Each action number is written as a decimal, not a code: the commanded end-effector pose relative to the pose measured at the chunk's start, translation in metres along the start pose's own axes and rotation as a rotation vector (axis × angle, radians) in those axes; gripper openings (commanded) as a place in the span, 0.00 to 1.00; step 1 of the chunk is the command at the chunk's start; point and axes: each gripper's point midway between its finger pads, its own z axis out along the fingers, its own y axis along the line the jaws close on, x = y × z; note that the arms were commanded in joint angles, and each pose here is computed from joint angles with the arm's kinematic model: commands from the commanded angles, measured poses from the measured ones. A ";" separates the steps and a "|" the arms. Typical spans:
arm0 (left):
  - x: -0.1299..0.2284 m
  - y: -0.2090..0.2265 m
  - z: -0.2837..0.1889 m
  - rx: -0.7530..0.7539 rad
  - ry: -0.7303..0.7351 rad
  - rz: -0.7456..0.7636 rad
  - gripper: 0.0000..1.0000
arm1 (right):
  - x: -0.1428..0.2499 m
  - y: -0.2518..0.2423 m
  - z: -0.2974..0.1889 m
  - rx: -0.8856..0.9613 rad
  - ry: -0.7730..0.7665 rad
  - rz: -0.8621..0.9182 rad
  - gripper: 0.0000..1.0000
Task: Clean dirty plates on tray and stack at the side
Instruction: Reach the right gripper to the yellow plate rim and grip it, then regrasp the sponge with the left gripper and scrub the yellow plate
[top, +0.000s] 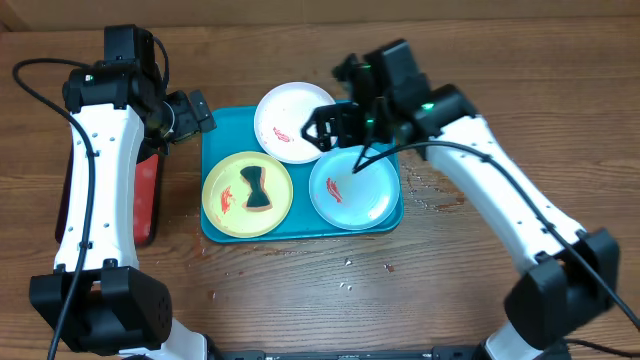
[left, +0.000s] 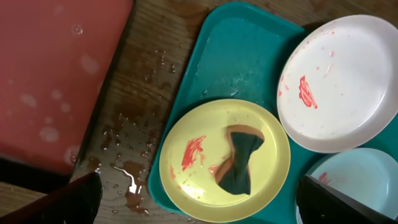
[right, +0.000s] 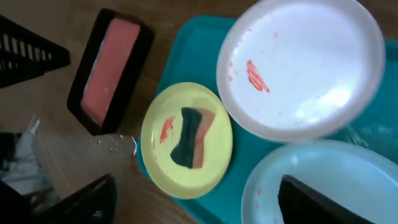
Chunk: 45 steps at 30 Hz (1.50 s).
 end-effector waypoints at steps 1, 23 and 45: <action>0.006 -0.004 0.002 0.011 0.026 -0.009 1.00 | -0.003 0.002 0.029 0.053 -0.009 -0.042 0.64; 0.011 -0.006 0.002 0.025 0.047 -0.008 0.88 | 0.081 -0.037 0.161 0.245 0.204 -0.012 0.33; 0.053 -0.048 0.048 0.168 0.165 0.059 0.54 | 0.092 -0.051 0.176 0.274 0.220 0.030 0.24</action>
